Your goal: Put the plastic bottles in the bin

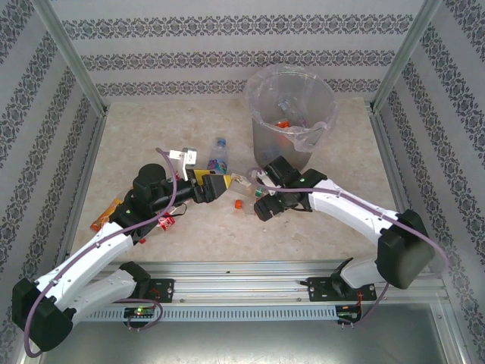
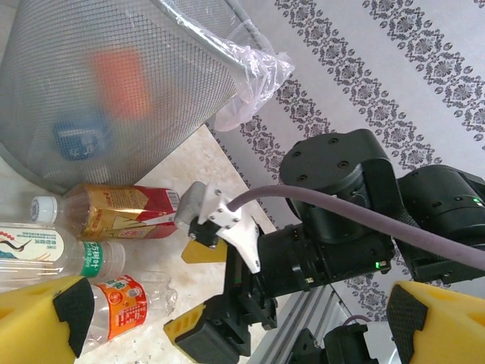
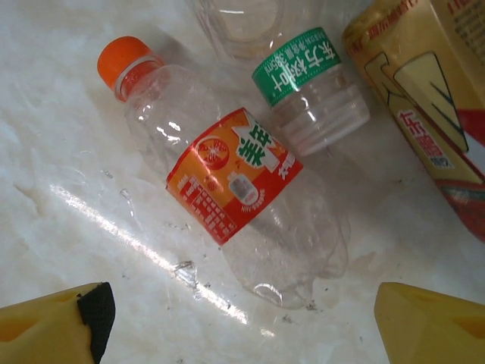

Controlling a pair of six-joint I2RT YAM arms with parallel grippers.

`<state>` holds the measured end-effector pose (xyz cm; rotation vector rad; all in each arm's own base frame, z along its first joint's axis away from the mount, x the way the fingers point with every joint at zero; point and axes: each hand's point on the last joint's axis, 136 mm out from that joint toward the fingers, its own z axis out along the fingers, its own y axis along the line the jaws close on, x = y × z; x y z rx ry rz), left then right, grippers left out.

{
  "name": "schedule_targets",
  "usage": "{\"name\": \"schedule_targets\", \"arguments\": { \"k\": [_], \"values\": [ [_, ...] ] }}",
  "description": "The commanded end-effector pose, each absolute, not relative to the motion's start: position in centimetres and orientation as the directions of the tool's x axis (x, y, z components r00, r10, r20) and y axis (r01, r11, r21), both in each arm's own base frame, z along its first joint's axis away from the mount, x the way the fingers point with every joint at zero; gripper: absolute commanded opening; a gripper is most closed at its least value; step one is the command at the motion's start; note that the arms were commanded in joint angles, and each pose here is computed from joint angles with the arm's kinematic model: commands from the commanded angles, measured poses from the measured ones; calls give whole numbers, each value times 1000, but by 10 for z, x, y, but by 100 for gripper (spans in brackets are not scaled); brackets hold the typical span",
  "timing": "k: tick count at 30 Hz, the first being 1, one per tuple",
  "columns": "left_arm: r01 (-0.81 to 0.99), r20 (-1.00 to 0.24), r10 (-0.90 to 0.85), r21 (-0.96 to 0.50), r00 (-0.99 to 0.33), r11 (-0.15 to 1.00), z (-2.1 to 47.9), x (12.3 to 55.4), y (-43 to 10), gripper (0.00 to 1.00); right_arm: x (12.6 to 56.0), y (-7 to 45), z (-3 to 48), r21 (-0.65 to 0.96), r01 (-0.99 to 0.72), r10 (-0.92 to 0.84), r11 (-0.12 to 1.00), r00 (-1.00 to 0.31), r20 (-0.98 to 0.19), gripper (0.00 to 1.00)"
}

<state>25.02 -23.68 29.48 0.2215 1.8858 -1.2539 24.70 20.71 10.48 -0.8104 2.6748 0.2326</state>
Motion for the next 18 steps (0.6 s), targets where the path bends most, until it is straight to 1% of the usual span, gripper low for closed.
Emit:
{"name": "schedule_targets", "arguments": {
  "k": [1,6,18],
  "values": [
    [571,-740,-288,-659,-607,489,296,248,-235,100,255,209,104,-11,-595,-562,804,-753,-341,87],
    [570,-742,-292,-658,-603,493,294,249,-234,100,257,216,92,-36,-612,-593,790,-748,-298,86],
    [564,-740,-308,-662,-599,494,293,248,-231,100,260,225,57,-63,-628,-623,776,-747,-232,87]
  ]
}}
